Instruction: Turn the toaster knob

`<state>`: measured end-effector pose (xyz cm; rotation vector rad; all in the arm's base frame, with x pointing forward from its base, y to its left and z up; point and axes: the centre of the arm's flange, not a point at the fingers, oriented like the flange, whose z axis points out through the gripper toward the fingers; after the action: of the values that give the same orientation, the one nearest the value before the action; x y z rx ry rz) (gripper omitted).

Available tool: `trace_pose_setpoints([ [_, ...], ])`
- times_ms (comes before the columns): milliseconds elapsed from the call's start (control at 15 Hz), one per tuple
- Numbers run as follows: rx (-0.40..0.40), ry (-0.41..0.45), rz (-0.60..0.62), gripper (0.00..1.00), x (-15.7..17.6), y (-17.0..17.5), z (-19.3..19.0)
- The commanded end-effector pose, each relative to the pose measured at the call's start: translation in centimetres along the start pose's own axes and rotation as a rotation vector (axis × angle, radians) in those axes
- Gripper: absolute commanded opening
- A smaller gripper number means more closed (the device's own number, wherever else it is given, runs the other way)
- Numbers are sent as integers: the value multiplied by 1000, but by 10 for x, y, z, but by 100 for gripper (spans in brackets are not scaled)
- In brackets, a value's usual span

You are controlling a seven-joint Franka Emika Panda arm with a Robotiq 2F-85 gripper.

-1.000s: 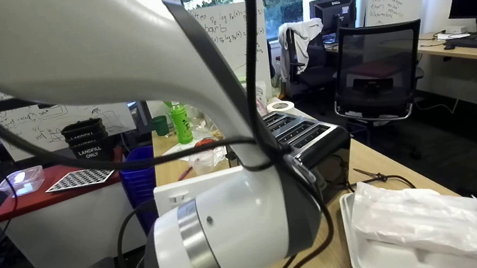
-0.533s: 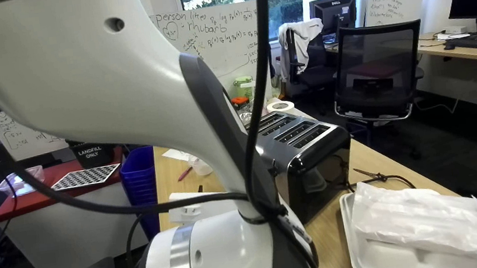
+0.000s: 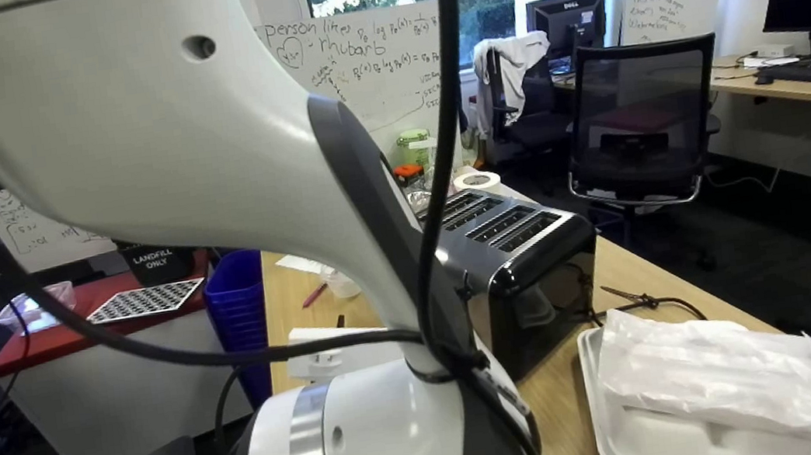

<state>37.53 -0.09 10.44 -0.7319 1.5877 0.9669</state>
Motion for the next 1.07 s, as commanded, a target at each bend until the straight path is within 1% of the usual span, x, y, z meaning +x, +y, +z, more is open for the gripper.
trace_pose_setpoints([
  [0, 44, 5, 33, 100, 2, -1, 6],
  [267, 126, 36, 14, 100, -1, 3, 8],
  [400, 153, 69, 36, 100, 3, 11, 10],
  [600, 187, 123, 73, 100, 8, 25, 13],
  [733, 210, 137, 93, 100, 7, 30, 14],
  [867, 239, 149, 103, 100, 1, 29, 13],
  [1000, 240, 179, 123, 100, -3, 25, 12],
])
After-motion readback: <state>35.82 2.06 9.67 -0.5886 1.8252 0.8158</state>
